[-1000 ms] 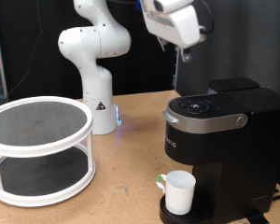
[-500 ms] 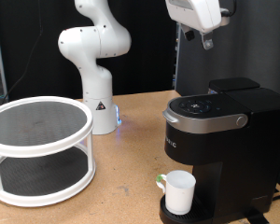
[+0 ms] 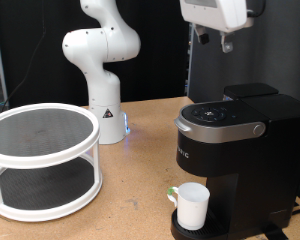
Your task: Make a cup of coffee with the keurig machine
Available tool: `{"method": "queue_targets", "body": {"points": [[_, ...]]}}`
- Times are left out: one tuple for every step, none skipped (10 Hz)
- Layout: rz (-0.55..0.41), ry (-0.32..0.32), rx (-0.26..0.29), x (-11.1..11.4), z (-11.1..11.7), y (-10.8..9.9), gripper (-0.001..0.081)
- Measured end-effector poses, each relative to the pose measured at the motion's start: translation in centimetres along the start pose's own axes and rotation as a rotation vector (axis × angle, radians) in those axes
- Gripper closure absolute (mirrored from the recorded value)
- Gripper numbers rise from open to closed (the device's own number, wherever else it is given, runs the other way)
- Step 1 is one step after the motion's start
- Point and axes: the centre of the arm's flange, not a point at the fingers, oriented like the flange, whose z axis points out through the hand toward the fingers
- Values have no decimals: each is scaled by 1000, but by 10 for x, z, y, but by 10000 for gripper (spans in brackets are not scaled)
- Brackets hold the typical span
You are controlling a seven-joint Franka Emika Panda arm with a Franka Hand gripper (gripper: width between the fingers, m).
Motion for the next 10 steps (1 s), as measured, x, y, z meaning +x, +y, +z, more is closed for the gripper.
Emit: {"method": "queue_targets", "body": {"points": [[11,-5,-9,10,-3,1,3],[25,-6,-11,21,-6,4,3],[30,-5,-8,29,-8,8,3],[29,-5,-4,37,-10,13,3],[28,-4,-2,43,-12,17,3],[25,0,-3,47,-14,20,3],[18,-3,-6,48,-13,23,3],[10,-16,-16,48,-11,25,3],[3,-36,-27,47,-6,28,3],[-8,-58,-33,45,1,30,3]]}}
